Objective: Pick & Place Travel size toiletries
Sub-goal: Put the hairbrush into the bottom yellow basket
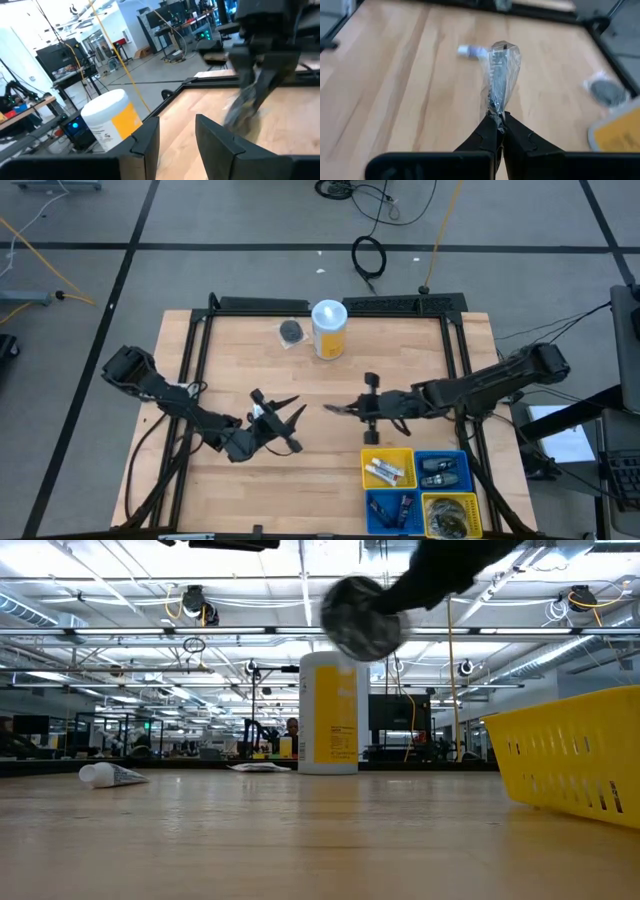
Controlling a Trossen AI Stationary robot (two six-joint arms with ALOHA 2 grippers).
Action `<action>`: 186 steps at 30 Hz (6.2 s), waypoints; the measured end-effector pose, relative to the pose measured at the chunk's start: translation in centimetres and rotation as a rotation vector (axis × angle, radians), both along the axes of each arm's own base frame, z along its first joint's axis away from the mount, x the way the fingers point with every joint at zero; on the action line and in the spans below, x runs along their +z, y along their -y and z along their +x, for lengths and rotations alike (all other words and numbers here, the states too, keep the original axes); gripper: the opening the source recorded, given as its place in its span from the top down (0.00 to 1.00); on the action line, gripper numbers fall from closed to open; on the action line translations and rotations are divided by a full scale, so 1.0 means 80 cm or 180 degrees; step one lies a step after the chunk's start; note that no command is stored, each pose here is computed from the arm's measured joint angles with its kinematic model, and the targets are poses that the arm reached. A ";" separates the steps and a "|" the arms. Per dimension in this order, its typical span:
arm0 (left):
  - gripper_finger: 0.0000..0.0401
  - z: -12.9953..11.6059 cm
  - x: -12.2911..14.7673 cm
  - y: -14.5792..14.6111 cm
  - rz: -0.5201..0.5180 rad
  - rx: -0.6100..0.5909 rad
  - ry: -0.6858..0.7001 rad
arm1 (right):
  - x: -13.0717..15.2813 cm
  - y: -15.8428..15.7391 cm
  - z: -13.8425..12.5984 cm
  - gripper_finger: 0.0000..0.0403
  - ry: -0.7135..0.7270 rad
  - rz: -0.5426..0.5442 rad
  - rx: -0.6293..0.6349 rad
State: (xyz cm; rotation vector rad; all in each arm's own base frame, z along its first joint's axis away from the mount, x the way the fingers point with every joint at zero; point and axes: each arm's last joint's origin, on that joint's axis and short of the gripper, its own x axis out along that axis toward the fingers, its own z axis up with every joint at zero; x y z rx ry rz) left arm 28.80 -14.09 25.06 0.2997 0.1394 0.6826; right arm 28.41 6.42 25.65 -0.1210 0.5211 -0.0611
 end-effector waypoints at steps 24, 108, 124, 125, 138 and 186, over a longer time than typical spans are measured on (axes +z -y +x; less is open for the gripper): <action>0.68 0.006 -0.001 -0.010 -0.0168 -0.0014 0.0121 | 0.045 -0.074 -0.179 1.00 -0.1876 0.1210 0.0550; 0.68 0.007 -0.005 -0.012 -0.0387 0.0018 0.0244 | 0.006 -0.228 -0.214 0.66 -0.3179 0.0945 -0.0293; 0.68 0.009 -0.007 -0.019 -0.0401 0.0077 0.0227 | 0.007 -0.223 -0.200 0.62 -0.3080 0.0841 -0.0096; 0.68 0.009 -0.007 -0.019 -0.0402 0.0078 0.0228 | 0.007 -0.219 -0.200 0.63 -0.3099 0.0768 -0.0170; 0.68 0.009 -0.008 -0.019 -0.0386 0.0076 0.0190 | -0.051 -0.197 -0.203 0.74 -0.3596 0.0718 -0.0452; 0.68 0.002 -0.085 -0.276 -0.1941 0.0635 -0.1580 | 0.025 -0.129 -0.125 0.92 -0.1415 0.0396 0.0531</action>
